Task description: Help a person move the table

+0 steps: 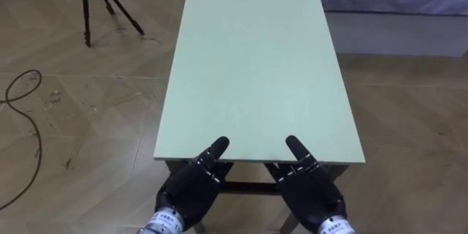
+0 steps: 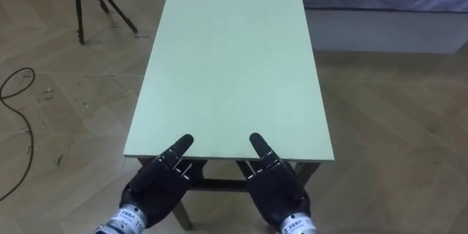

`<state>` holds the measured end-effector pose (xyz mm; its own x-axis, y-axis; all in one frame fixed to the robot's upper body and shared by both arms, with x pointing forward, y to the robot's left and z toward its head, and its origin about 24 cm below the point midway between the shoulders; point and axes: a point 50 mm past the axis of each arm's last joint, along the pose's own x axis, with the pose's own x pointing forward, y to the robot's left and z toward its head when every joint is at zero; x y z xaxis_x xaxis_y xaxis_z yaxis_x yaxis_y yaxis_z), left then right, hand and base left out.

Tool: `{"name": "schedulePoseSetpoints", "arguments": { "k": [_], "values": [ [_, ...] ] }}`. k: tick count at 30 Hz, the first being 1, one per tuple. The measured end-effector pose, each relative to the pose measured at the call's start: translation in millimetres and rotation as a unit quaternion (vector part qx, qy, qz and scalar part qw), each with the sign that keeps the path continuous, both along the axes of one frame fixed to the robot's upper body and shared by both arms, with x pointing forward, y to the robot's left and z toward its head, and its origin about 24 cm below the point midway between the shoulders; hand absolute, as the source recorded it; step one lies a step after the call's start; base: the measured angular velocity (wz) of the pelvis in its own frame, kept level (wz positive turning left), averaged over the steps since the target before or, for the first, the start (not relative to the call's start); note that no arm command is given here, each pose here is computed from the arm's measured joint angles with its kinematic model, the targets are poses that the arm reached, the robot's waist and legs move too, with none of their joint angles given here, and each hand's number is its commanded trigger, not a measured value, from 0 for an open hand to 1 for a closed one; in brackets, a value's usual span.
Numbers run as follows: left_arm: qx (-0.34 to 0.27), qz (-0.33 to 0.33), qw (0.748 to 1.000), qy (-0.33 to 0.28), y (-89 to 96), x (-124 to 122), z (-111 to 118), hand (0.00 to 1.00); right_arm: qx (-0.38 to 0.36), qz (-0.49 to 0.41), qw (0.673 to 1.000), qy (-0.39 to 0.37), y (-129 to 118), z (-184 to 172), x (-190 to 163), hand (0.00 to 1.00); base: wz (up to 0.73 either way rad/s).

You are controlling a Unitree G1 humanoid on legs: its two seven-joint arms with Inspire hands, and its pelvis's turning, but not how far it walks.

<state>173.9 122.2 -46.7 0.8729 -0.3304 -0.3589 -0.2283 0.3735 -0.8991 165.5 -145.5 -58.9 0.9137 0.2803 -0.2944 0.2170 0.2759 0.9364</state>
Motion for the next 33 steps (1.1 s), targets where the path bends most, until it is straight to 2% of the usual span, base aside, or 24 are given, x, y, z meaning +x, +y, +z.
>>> {"name": "schedulePoseSetpoints", "arguments": {
  "k": [10,13,21,32,33],
  "values": [
    [-0.003,0.013,1.000,0.007,3.1,1,0,0.00,-0.009,-0.011,1.000,0.012,-1,4,3,0.00,0.00],
    [-0.020,0.029,0.999,0.016,3.9,1,-1,0.00,0.005,-0.023,1.000,0.019,0,5,6,0.00,0.00],
    [-0.047,0.069,0.996,0.032,8.8,4,-1,0.00,0.034,-0.088,0.995,0.039,-11,9,12,0.00,0.00],
    [-0.049,0.076,0.995,0.037,7.7,7,-1,0.00,0.038,-0.112,0.992,0.047,-14,11,17,0.00,-0.01],
    [-0.049,0.076,0.995,0.037,7.7,7,-1,0.17,0.038,-0.112,0.992,0.048,-14,11,17,0.10,0.00]
  ]
}}
